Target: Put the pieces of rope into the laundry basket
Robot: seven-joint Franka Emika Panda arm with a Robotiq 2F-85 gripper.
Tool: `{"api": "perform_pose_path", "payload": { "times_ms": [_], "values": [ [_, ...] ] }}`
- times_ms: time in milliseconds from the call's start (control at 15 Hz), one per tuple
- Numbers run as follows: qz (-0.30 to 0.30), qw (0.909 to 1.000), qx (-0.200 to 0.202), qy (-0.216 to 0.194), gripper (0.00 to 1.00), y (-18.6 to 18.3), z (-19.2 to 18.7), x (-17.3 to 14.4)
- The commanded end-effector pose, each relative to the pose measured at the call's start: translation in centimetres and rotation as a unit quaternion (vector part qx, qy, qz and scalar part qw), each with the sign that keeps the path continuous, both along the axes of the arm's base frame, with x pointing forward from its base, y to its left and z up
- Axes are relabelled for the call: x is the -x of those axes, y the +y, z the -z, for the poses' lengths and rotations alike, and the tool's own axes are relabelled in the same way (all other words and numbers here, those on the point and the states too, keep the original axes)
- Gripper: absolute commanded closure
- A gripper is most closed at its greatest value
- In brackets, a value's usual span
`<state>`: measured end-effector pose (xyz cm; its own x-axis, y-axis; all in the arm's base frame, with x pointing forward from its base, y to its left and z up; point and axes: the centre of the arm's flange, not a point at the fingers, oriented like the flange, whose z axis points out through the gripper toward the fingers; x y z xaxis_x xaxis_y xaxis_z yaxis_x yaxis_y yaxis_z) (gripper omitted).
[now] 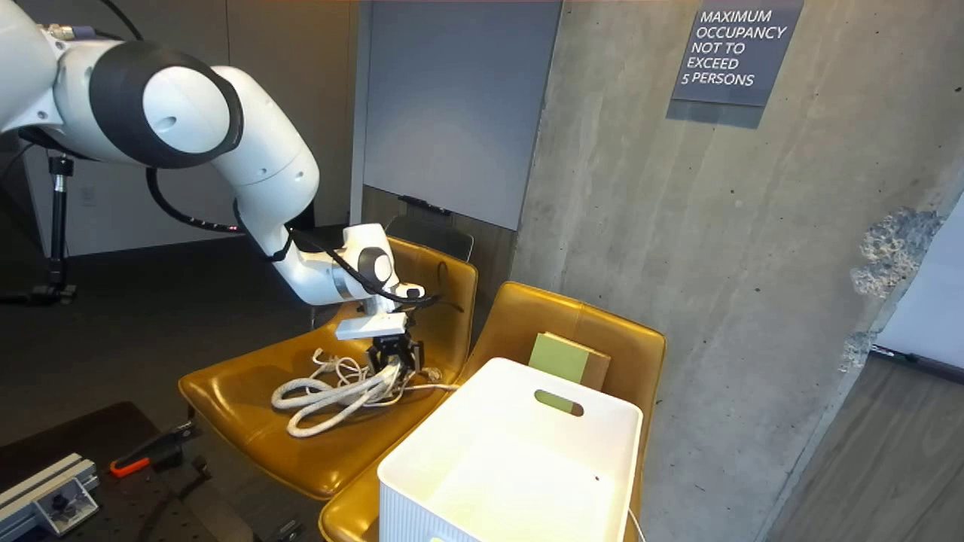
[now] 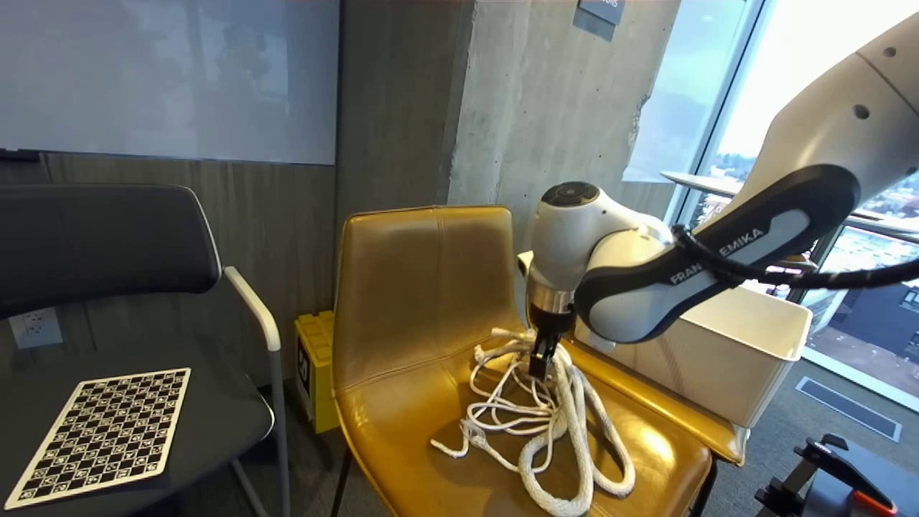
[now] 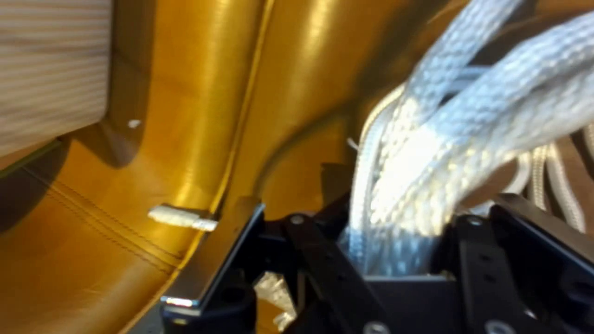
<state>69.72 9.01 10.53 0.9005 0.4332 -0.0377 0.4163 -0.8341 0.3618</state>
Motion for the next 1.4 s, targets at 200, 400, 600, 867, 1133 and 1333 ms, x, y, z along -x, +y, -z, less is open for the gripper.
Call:
{"api": "perform_pose_path", "payload": {
  "times_ms": [200,400,600,867,1133,1333],
  "values": [
    [-0.024,0.9989,-0.04,0.001,1.0,-5.2,-15.6,1.4],
    [-0.038,0.9974,-0.049,-0.035,1.0,-6.0,-22.8,1.9],
    [-0.021,0.996,-0.057,-0.065,1.0,-8.4,-30.2,1.5],
    [0.02,0.992,-0.064,-0.107,1.0,-13.7,-40.0,0.9],
    [0.068,0.9853,-0.063,-0.144,1.0,-20.3,-49.4,1.0],
    [0.107,0.9803,-0.053,-0.157,1.0,-26.1,-55.1,1.2]
  ]
}}
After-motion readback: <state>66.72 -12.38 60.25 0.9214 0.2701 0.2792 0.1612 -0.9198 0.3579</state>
